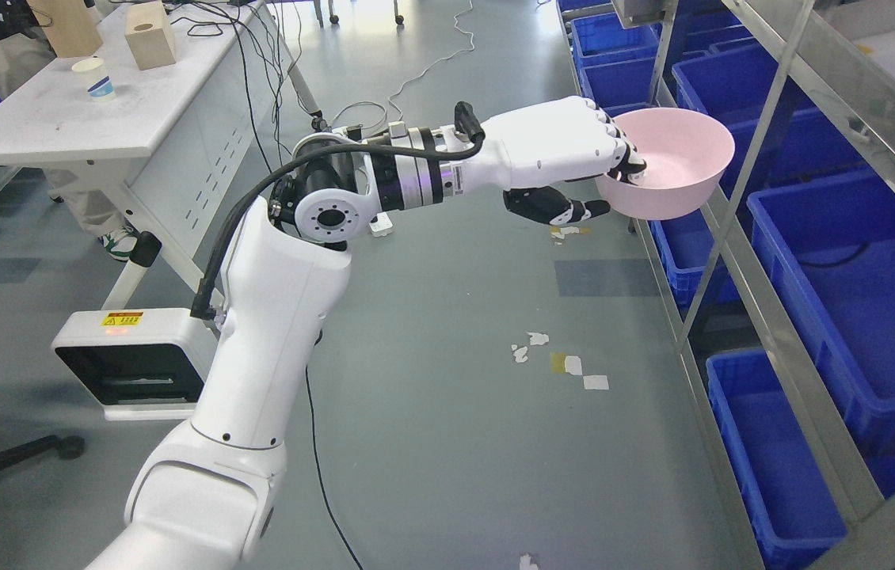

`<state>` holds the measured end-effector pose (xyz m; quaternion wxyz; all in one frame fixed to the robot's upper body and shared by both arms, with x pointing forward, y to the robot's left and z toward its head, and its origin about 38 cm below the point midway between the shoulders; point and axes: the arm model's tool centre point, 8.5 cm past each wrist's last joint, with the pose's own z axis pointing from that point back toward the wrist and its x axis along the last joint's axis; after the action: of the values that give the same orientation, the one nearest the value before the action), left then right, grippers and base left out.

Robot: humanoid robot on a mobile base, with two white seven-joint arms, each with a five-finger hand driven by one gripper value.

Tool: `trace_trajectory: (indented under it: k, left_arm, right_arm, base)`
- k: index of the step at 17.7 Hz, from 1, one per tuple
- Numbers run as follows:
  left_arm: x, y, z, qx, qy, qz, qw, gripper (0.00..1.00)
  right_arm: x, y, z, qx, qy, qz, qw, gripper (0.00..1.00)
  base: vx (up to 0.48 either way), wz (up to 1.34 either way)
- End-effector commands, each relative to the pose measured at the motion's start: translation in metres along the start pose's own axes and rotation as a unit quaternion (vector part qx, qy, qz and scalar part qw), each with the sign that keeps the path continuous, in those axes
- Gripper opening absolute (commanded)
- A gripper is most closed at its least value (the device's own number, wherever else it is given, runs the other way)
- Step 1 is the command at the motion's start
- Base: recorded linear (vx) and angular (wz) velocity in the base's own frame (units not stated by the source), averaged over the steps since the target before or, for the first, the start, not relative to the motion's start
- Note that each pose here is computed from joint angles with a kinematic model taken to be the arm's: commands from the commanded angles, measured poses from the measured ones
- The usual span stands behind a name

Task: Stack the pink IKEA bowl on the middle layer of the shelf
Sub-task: 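Hold the pink bowl in the left hand while the robot turns and drives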

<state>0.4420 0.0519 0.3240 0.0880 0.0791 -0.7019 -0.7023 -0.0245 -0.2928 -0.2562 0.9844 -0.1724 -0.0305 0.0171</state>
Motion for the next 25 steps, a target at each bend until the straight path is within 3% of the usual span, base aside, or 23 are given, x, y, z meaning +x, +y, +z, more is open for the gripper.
trace_trajectory:
  k: [1,25]
  left_arm:
    - [0.017,-0.013,0.006,-0.001,-0.013,-0.002,1.0,0.03]
    - [0.021,-0.027,0.006,-0.002,-0.016,0.013,1.0,0.04]
  right_arm:
    - [0.005,-0.011,-0.003,-0.008,-0.008,0.001,1.0,1.0]
    - [0.005,-0.011,-0.003,-0.008,-0.008,0.001,1.0,1.0]
  base:
    - [0.395,0.08]
    - [0.371,0.1]
